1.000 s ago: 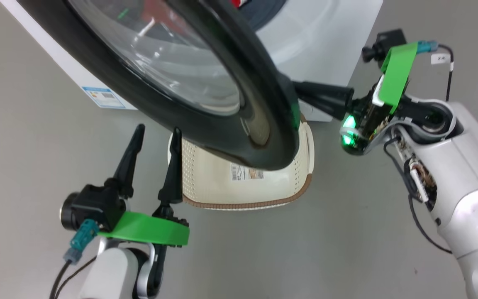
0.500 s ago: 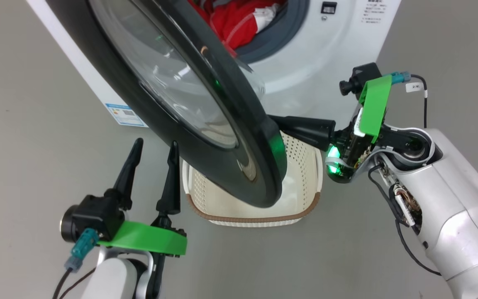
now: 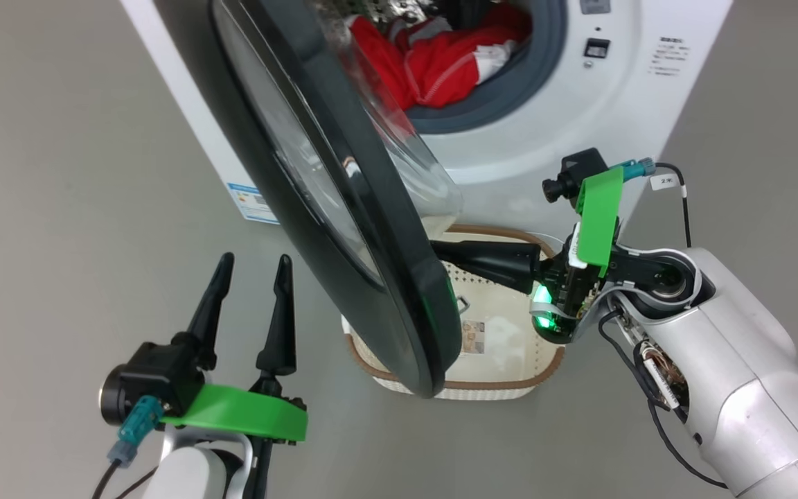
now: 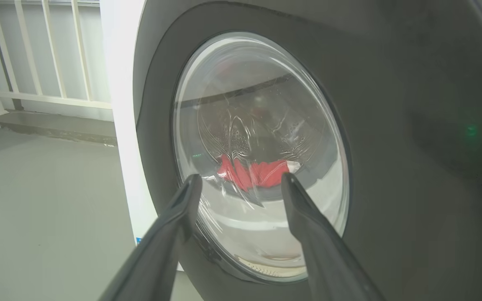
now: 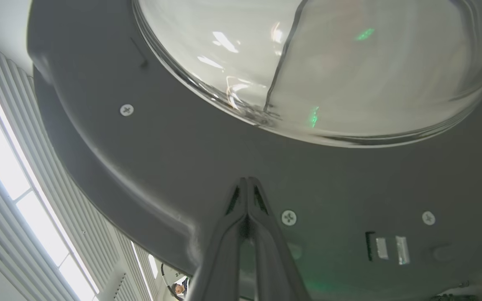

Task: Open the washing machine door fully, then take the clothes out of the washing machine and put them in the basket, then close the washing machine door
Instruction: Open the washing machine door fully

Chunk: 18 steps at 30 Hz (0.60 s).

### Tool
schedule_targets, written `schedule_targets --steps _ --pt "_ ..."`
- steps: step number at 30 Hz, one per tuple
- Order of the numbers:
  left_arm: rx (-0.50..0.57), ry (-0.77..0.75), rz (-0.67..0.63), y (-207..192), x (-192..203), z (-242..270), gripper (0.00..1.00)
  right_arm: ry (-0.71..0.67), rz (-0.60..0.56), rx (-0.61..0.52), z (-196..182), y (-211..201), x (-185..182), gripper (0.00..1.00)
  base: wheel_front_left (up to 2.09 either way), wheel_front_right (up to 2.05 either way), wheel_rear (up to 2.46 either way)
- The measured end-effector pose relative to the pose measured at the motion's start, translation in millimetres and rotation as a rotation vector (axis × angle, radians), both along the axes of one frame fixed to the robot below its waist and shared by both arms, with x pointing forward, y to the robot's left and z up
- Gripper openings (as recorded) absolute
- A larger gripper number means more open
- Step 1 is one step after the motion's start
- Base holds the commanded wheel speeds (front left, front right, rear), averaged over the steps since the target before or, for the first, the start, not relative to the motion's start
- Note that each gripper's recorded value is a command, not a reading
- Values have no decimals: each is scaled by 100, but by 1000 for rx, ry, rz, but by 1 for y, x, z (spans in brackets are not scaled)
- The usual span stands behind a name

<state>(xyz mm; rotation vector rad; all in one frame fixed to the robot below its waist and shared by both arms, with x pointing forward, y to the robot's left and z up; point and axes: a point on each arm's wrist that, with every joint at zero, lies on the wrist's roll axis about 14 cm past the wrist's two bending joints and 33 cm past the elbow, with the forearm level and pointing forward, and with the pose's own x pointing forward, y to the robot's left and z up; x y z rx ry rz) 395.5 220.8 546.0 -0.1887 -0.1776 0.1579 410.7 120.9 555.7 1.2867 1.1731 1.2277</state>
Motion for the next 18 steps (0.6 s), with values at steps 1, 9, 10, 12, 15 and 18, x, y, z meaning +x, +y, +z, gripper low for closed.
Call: schedule_targets --steps 1,9,10,12,15,18 --pt "1 -3 8 3 -2 1 100 -3 9 0 1 3 -2 0 0 0 0" --pt "-2 6 68 21 -22 -1 100 -8 79 -1 3 23 -22 0 0 0 0" --pt "-2 5 76 23 -25 0 100 -8 88 3 4 26 -24 0 0 0 0" --pt "-3 7 91 27 -31 -1 100 -10 105 8 7 31 -28 0 0 0 0" --pt "-1 3 111 33 -38 1 100 -9 131 18 11 39 -35 0 0 0 0" --pt "1 -1 139 40 -45 3 100 -15 164 12 12 47 -43 0 0 0 0"
